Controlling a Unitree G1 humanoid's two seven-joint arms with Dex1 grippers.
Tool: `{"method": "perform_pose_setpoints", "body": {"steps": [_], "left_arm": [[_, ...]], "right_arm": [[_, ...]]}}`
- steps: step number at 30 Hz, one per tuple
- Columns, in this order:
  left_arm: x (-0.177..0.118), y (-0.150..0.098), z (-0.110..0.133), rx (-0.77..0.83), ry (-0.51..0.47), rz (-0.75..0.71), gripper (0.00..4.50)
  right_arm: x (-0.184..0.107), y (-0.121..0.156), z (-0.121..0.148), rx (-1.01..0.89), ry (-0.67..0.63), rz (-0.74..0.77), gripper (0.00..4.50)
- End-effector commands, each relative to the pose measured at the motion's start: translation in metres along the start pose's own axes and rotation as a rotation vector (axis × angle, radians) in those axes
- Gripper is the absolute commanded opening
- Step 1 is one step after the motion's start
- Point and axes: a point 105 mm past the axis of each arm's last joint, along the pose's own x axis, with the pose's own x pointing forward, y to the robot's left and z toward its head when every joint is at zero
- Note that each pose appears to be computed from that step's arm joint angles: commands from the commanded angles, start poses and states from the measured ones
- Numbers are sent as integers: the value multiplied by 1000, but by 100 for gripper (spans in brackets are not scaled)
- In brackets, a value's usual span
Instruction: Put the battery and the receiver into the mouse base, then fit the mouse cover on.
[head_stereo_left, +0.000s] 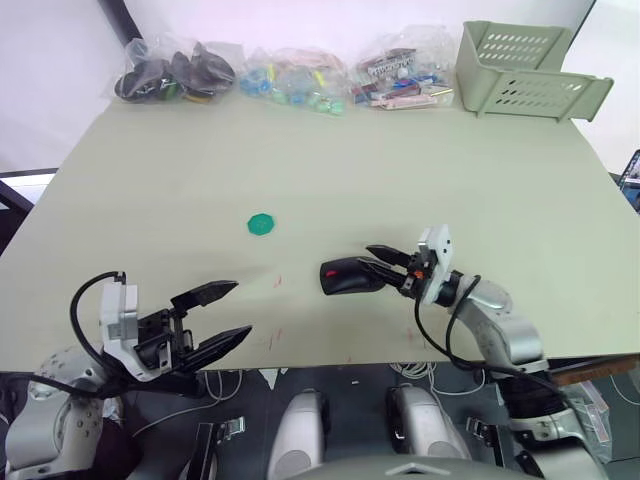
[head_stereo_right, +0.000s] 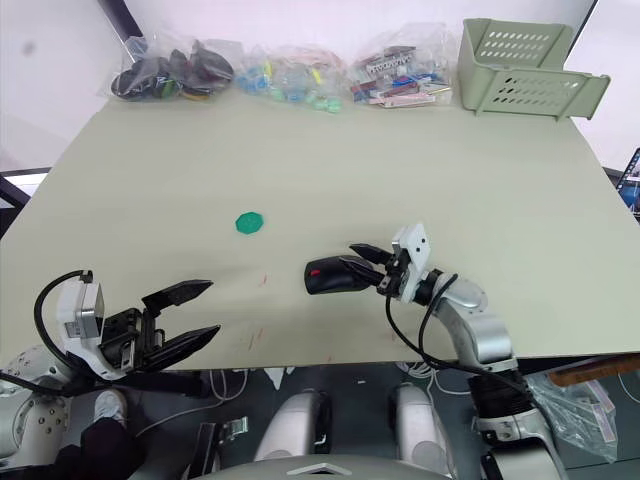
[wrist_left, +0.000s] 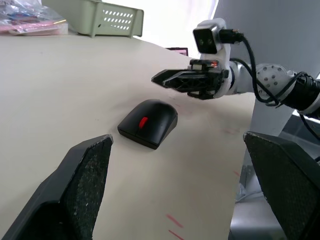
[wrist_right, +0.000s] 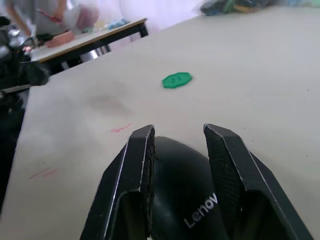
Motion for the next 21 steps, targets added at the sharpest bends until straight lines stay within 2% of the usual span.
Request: {"method": "perform_pose_setpoints", "body": {"steps": [1,3,5,8,10,14,18,19,21], "left_arm": [[-3,1,4,11,5,-6,450],[-4,1,3,5,9,-9,450],[-4,1,1,-4,15,-17,450],[-4,3,1,-16,11,-6,450],[-4,11,-2,-54,3,58,450],[-2,20,1,-99,-49,149,450],[-6,28,-5,-101,-7,243,450],[-8,29,-8,-105,3,263,450],[-11,30,-10,-118,11,292,450]], "right_arm": [[2,-3,-23,-45,83,-35,164],[-2,1,-58,-40,207,-24,164],[-5,2,-65,-38,202,-25,164],[-6,-5,-41,-32,81,-61,164],[-13,-11,-6,-96,-8,-68,164],[-35,-10,35,-151,-91,-64,164],[-78,-14,46,-161,-20,-121,164],[-92,-16,45,-181,22,-147,203],[-109,-18,45,-194,70,-171,244]]}}
